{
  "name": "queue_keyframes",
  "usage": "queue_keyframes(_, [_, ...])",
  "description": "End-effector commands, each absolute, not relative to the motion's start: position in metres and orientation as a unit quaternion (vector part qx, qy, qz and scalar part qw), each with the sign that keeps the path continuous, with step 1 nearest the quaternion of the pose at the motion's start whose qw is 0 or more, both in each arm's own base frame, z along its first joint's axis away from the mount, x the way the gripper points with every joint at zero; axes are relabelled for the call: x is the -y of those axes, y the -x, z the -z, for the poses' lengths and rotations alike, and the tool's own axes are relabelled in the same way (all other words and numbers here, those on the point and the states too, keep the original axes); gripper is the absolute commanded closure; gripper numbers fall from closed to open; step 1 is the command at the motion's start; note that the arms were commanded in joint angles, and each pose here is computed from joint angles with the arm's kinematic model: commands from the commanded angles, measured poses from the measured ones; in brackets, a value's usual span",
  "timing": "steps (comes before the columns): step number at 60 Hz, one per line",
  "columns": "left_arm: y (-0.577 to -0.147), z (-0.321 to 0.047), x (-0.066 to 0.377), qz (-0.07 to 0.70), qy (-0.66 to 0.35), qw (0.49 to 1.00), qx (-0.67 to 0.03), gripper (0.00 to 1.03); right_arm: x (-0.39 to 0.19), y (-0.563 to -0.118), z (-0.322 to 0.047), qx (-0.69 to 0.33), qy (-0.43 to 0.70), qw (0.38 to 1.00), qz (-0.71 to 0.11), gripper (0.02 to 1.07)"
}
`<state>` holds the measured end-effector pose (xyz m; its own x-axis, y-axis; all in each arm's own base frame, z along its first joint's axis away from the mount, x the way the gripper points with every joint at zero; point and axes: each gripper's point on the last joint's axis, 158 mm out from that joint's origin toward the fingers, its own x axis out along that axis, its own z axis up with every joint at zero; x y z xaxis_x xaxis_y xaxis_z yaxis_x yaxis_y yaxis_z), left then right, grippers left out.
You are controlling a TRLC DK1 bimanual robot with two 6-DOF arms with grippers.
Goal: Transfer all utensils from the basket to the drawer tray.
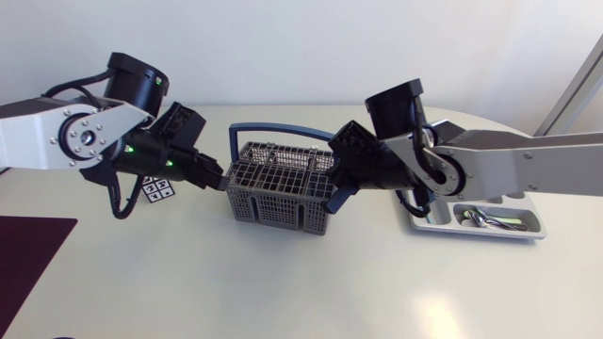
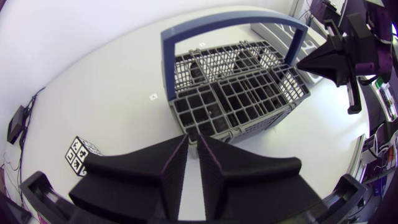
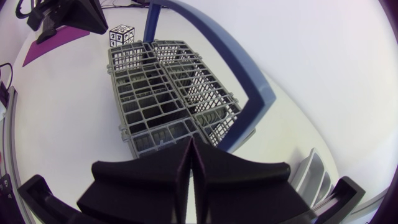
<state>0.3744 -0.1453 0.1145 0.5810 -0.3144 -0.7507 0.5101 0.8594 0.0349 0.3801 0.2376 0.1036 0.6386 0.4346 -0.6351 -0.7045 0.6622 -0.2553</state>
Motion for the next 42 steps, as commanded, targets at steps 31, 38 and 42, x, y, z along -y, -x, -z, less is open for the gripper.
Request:
queue_keyframes(31, [-0.416,-0.042,0.148,0.254,-0.101,0.844,-0.461,0.88,-0.187,-0.381,-0.064,-0.329,0.239,0.866,-0.292,1.00])
queue_keyframes(38, [-0.403,-0.046,0.164,0.280,-0.109,0.838,-0.455,0.88,-0.193,-0.384,-0.052,-0.337,0.243,0.860,-0.295,1.00])
queue_keyframes(42, [-0.396,-0.049,0.171,0.291,-0.114,0.836,-0.451,0.88,-0.195,-0.385,-0.051,-0.338,0.244,0.859,-0.296,1.00])
